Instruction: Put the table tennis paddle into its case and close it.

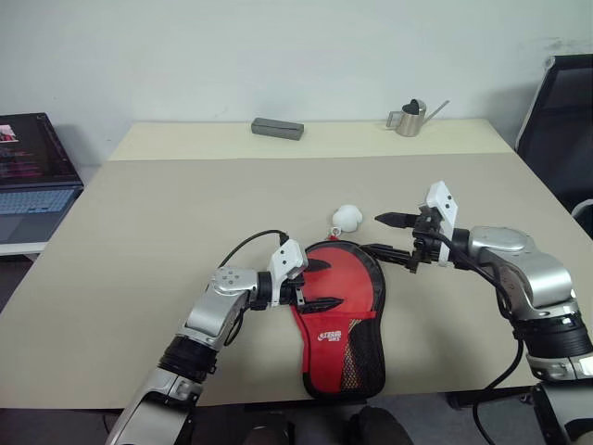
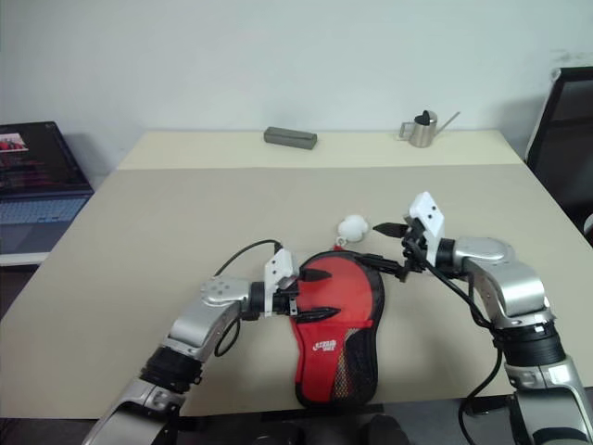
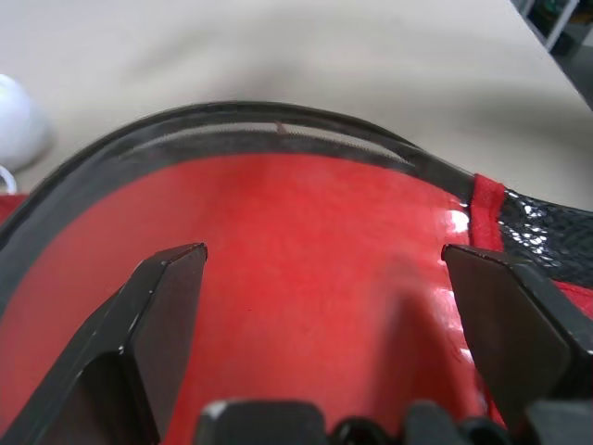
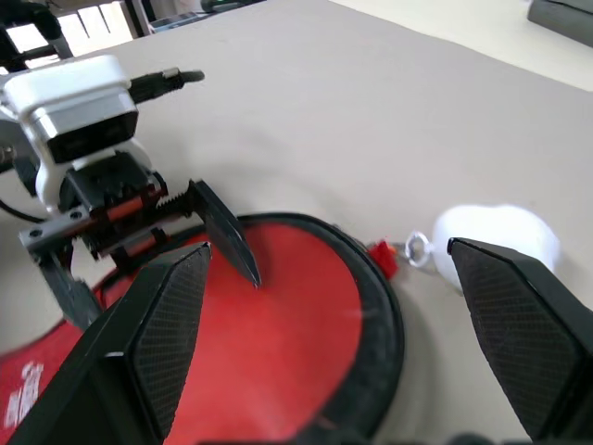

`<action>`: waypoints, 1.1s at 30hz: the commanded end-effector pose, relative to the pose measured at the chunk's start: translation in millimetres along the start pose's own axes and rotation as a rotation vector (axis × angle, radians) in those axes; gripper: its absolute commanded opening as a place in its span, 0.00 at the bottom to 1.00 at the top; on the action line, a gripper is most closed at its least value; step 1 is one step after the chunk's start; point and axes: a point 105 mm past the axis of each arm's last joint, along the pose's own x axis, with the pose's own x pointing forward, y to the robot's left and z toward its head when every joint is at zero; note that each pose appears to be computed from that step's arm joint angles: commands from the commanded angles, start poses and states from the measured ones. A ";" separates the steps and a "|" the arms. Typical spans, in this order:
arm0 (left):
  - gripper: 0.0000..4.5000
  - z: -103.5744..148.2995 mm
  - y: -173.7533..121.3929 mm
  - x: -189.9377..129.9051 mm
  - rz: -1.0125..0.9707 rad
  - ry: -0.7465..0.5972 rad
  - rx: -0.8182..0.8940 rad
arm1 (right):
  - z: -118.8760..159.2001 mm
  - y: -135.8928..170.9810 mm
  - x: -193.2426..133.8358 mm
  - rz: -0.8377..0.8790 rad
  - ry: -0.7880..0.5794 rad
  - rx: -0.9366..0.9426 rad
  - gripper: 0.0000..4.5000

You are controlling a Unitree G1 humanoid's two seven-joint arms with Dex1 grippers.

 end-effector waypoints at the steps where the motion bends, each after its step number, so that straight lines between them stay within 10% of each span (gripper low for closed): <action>1: 0.98 -9.0 -5.2 8.1 -0.006 0.021 0.026 | 18.5 -14.4 16.1 -0.059 -0.034 -0.066 1.00; 16: 0.98 -16.8 -15.4 2.1 -0.041 0.058 0.046 | -2.7 -63.7 94.5 -0.255 0.057 -0.006 1.00; 33: 0.98 -17.6 -22.6 -1.5 -0.060 0.079 0.043 | -28.9 -73.1 109.9 -0.394 0.146 -0.032 1.00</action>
